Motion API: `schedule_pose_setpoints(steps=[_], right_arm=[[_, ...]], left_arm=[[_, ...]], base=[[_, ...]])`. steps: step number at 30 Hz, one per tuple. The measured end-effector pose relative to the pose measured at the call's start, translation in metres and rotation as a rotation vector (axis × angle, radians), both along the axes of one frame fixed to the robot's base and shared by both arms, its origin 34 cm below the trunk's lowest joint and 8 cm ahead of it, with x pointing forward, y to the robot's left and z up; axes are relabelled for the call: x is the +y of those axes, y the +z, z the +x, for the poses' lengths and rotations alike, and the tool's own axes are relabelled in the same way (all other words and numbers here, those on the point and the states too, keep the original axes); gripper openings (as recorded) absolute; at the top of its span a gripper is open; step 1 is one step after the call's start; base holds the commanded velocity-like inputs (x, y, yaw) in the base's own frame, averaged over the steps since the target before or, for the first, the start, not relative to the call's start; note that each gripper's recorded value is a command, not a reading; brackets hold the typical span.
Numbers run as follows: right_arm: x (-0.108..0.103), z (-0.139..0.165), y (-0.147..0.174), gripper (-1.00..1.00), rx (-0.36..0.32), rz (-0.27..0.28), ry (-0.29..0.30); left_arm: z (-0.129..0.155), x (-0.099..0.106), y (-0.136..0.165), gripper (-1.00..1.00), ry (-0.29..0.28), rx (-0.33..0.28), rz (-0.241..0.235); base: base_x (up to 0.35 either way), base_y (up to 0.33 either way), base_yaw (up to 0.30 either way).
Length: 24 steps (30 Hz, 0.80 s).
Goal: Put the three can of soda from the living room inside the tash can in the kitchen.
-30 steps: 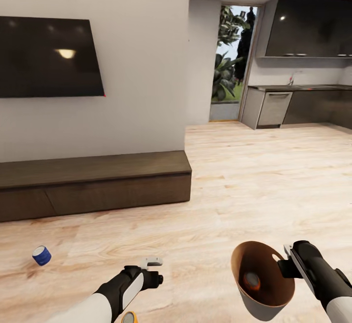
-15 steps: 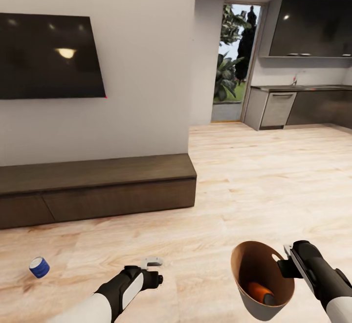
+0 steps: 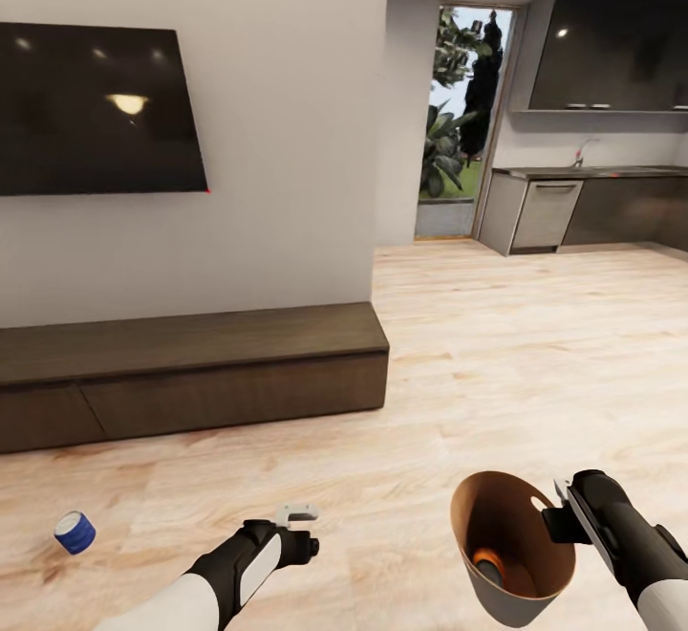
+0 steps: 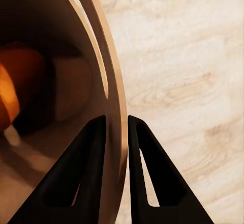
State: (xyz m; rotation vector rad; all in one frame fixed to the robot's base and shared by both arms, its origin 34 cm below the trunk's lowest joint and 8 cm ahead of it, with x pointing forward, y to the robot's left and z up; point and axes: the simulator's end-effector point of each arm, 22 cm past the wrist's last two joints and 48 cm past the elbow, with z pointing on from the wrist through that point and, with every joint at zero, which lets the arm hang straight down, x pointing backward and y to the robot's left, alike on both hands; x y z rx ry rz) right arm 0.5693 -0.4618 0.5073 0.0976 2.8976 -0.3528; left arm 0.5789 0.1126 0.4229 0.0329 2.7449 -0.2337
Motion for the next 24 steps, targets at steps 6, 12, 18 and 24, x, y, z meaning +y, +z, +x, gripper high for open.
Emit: schedule_pose_setpoints(steps=[6,12,18,24], right_arm=[[-0.0032,-0.0004,0.0007,-1.0,0.003,-0.016,0.004],[-0.0008,0.0,0.0002,-1.0,0.0,-0.004,0.001],[0.0005,0.0008,0.0003,-1.0,-0.003,0.0,0.001],[-0.0013,0.0006,0.0006,-1.0,-0.002,-0.007,0.002]], left_arm=[[0.0006,-0.0014,0.0007,1.0,-0.002,-0.002,-0.004],[0.0006,-0.0009,0.0006,1.0,-0.001,-0.002,-0.001],[0.0001,-0.0013,0.0004,1.0,-0.001,-0.002,-0.003],[0.0,-0.002,0.0005,1.0,-0.001,-0.001,-0.006]], base=[[0.027,-0.129,0.0],[0.058,0.033,0.0],[0.076,0.056,0.0],[0.01,0.007,0.0]])
